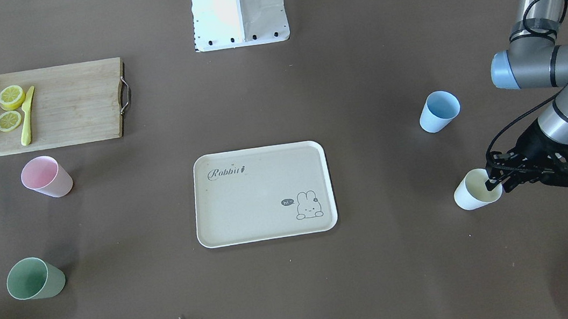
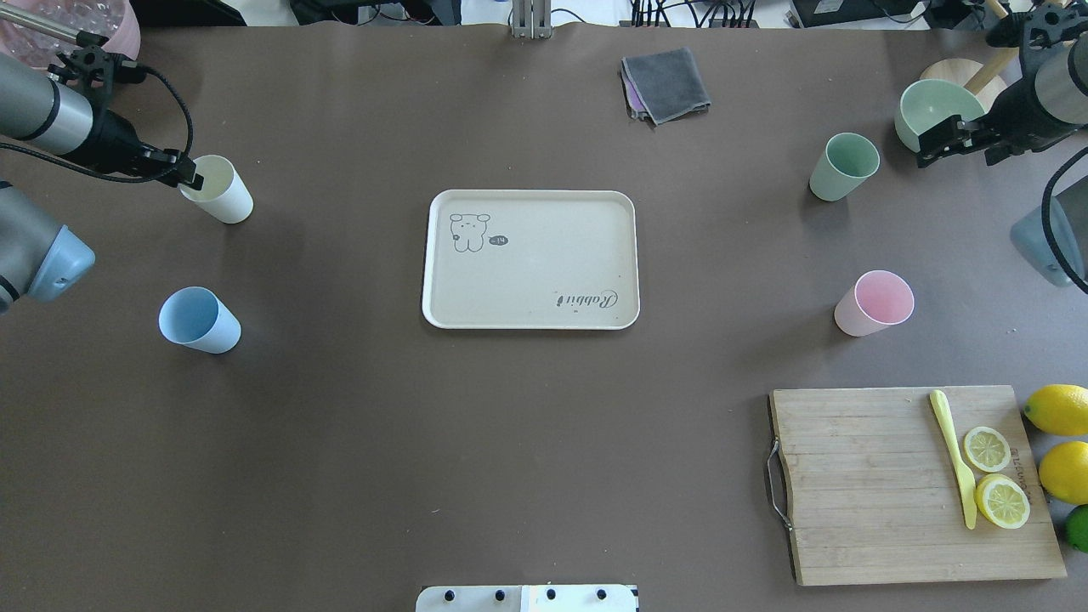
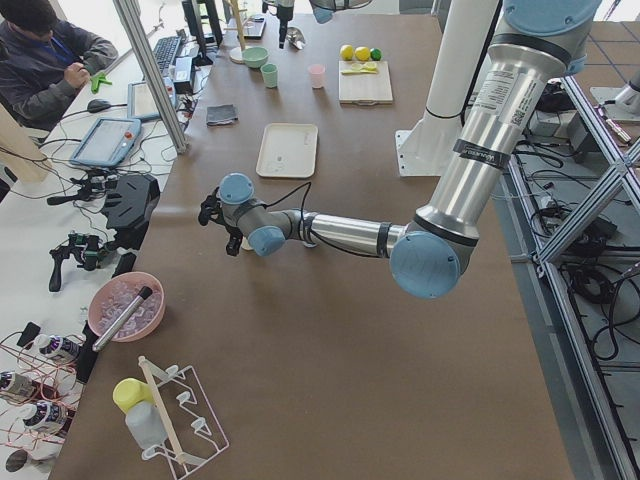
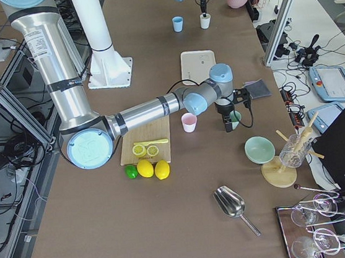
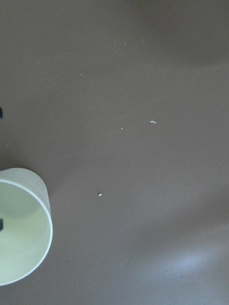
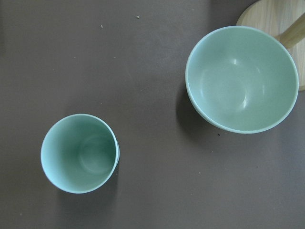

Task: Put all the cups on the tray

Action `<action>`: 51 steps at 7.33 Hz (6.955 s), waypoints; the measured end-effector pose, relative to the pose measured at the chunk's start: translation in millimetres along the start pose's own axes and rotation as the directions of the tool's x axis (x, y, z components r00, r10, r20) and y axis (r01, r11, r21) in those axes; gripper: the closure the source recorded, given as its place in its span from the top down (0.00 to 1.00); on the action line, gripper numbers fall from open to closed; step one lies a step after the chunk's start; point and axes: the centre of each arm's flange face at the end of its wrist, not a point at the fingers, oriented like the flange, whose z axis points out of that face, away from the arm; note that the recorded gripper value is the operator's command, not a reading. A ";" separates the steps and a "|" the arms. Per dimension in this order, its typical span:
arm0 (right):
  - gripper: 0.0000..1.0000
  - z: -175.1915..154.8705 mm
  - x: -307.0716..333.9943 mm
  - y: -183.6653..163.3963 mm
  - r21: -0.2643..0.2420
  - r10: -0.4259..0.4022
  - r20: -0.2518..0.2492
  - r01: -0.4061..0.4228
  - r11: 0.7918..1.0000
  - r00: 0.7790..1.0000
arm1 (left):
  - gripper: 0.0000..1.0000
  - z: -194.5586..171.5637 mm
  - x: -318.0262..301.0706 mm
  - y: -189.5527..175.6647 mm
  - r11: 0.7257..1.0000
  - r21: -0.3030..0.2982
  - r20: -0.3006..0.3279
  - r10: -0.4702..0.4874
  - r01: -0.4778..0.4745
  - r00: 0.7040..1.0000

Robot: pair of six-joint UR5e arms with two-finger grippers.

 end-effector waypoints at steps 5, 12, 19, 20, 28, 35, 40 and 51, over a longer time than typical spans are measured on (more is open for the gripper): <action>1.00 0.2 0.7 0.9 -0.001 0.001 -0.001 -0.001 1.000 1.000 | 0.00 1.6 95.5 -33.7 0.990 0.030 -0.064 -0.133 0.135 0.989; 1.00 6.9 -6.6 4.4 -0.013 0.006 0.002 -0.006 1.000 1.000 | 0.00 36.0 359.6 -19.7 0.966 0.022 -0.025 -0.255 0.256 0.967; 1.00 9.7 -8.8 5.0 -0.018 0.007 0.002 -0.007 1.000 1.000 | 0.98 45.8 379.7 -20.1 0.966 0.050 0.082 -0.259 0.255 0.962; 1.00 10.5 -10.6 4.9 -0.020 0.007 0.003 -0.007 1.000 1.000 | 0.98 43.3 383.6 -19.1 0.966 0.072 0.083 -0.253 0.248 0.964; 0.53 55.7 -52.4 -67.6 -0.048 0.012 -0.034 -0.014 0.999 0.999 | 0.98 -37.0 248.5 -47.1 0.999 0.008 0.036 -0.045 0.045 0.998; 0.00 75.8 -73.7 -56.3 -0.023 0.009 -0.006 -0.009 1.000 1.000 | 0.98 -37.7 248.7 -47.5 0.999 0.011 0.035 -0.044 0.043 0.998; 0.00 41.3 -249.6 -53.1 0.012 0.240 0.108 -0.243 0.970 0.965 | 0.98 -47.5 226.6 -54.6 1.000 0.015 0.046 -0.020 0.019 0.999; 1.00 9.5 -349.2 -34.4 -0.004 0.255 0.111 -0.256 0.967 0.961 | 0.99 -63.6 169.0 -45.3 1.000 -0.002 0.062 0.010 -0.010 0.998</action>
